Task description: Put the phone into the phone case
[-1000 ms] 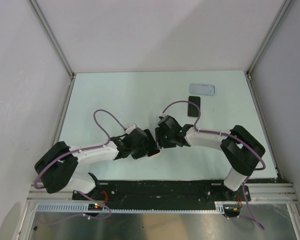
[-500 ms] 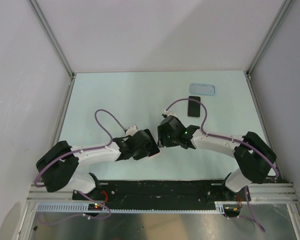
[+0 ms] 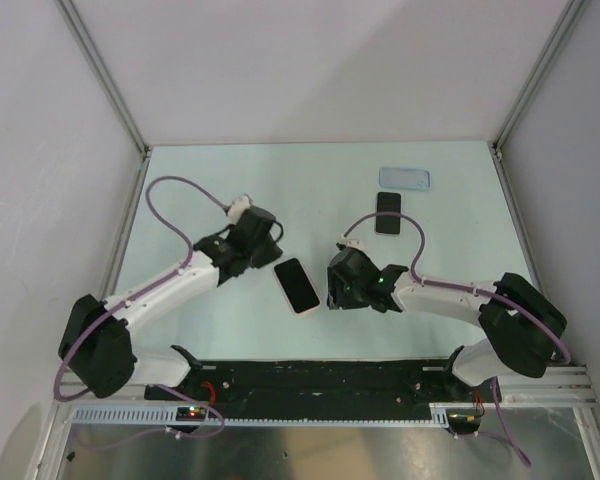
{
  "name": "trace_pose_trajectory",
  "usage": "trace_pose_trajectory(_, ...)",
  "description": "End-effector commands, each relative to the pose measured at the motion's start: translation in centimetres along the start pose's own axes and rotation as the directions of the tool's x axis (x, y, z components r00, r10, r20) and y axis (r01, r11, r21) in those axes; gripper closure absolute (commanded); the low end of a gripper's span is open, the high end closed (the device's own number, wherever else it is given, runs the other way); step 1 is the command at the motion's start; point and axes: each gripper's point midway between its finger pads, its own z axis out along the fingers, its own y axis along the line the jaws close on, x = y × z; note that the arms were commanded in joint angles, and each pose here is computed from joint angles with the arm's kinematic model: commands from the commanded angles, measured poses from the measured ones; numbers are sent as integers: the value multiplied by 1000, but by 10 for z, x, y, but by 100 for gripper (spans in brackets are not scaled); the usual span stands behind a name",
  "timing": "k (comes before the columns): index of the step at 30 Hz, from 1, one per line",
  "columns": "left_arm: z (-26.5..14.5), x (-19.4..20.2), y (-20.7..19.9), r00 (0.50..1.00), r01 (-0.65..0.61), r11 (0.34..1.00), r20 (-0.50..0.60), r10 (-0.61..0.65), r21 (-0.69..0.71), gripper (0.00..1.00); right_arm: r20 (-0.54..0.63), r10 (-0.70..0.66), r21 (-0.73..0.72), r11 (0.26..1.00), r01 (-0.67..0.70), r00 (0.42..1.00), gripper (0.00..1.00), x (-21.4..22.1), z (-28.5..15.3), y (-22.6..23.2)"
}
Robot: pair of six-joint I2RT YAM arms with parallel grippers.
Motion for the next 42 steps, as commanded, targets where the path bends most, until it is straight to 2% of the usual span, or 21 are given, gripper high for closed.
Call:
trace_pose_trajectory(1, 21, -53, 25, 996, -39, 992, 76, 48, -117, 75, 14, 45, -23, 999, -45, 999, 49, 11, -6, 11)
trace_pose_trajectory(7, 70, -70, 14, 995, -103, 988, -3, 104, -115, 82, -26, 82, -95, 992, -84, 996, 57, 27, 5, 37)
trace_pose_trajectory(12, 102, -52, 17, 984, -158, 980, -102, 146, -123, 84, -37, 114, -83, 990, -117, 993, 65, 31, 14, 38)
trace_pose_trajectory(17, 116, -25, 24, 971, -178, 976, -185, 154, -126, 85, -33, 116, -52, 992, -118, 993, 67, 30, 26, 29)
trace_pose_trajectory(28, 98, 26, 48, 970, -128, 972, -228, 82, -195, 88, 5, 123, -11, 992, -123, 992, 68, -2, 39, 13)
trace_pose_trajectory(35, 69, 44, 60, 983, -35, 979, -183, -3, -202, 89, 25, 118, 21, 993, -118, 993, 68, -15, 38, 0)
trace_pose_trajectory(42, 41, 65, 68, 986, -13, 985, -167, -15, -170, 88, 40, 83, 62, 994, -85, 996, 67, -19, 32, -12)
